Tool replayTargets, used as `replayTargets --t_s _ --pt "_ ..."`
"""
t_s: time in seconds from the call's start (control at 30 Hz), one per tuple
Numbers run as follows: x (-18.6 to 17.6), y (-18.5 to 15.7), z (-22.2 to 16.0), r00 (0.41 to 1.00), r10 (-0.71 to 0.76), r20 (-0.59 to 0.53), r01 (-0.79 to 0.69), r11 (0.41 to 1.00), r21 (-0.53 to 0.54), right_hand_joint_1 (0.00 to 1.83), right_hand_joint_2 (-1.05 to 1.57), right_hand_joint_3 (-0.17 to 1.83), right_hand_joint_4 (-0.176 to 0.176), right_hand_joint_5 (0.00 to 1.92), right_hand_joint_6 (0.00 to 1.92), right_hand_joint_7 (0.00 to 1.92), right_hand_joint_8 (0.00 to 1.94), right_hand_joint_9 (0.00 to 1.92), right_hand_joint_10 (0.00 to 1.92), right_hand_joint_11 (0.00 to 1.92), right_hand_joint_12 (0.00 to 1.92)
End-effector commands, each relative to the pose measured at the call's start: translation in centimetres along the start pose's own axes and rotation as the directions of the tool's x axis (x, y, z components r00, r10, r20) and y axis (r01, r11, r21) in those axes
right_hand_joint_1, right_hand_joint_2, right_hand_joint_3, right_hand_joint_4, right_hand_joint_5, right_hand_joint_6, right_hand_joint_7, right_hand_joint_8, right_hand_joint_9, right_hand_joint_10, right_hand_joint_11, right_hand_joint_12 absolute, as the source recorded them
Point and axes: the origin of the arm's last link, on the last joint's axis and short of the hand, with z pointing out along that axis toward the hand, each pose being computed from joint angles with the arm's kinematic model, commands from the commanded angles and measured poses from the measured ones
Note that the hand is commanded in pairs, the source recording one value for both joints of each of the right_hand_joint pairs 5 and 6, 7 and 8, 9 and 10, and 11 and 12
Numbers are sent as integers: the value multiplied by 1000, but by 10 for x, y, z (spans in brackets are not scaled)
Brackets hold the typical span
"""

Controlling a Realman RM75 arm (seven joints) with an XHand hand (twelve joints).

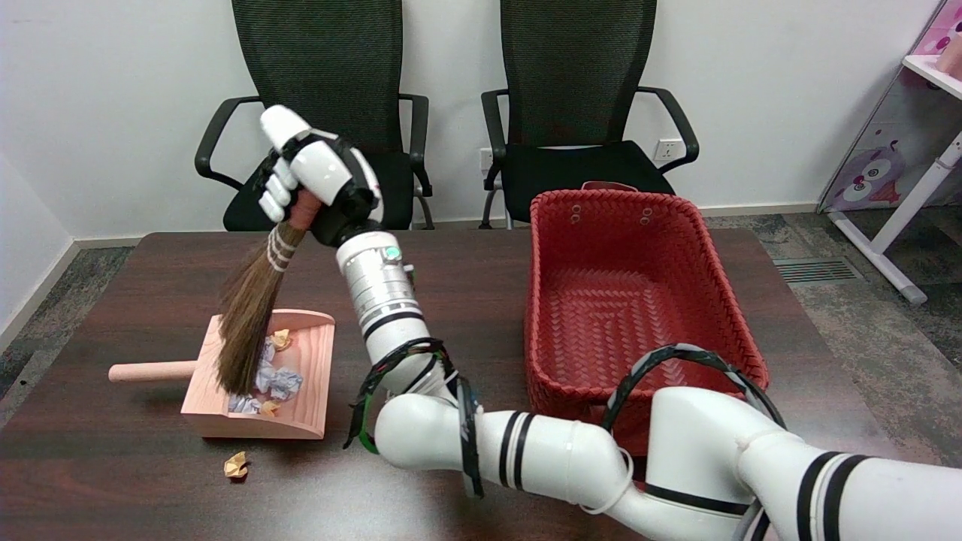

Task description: Sweep the paper ball into the dustpan.

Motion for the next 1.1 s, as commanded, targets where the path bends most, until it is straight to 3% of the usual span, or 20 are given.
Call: replayTargets --t_s 0.03,0.57,1.1 --pt "21 -78 -26 1000 -10 -14 13 968 252 981 1571 769 176 1920 1920 1920 1920 1920 1920 1920 1920" --pt "47 -115 -52 981 -171 -91 190 940 282 971 1571 1037 176 1920 1920 1920 1920 1920 1920 1920 1920" --pt "41 -129 -58 857 -507 -97 515 837 185 971 1571 1251 176 1920 1920 1920 1920 1920 1920 1920 1920"
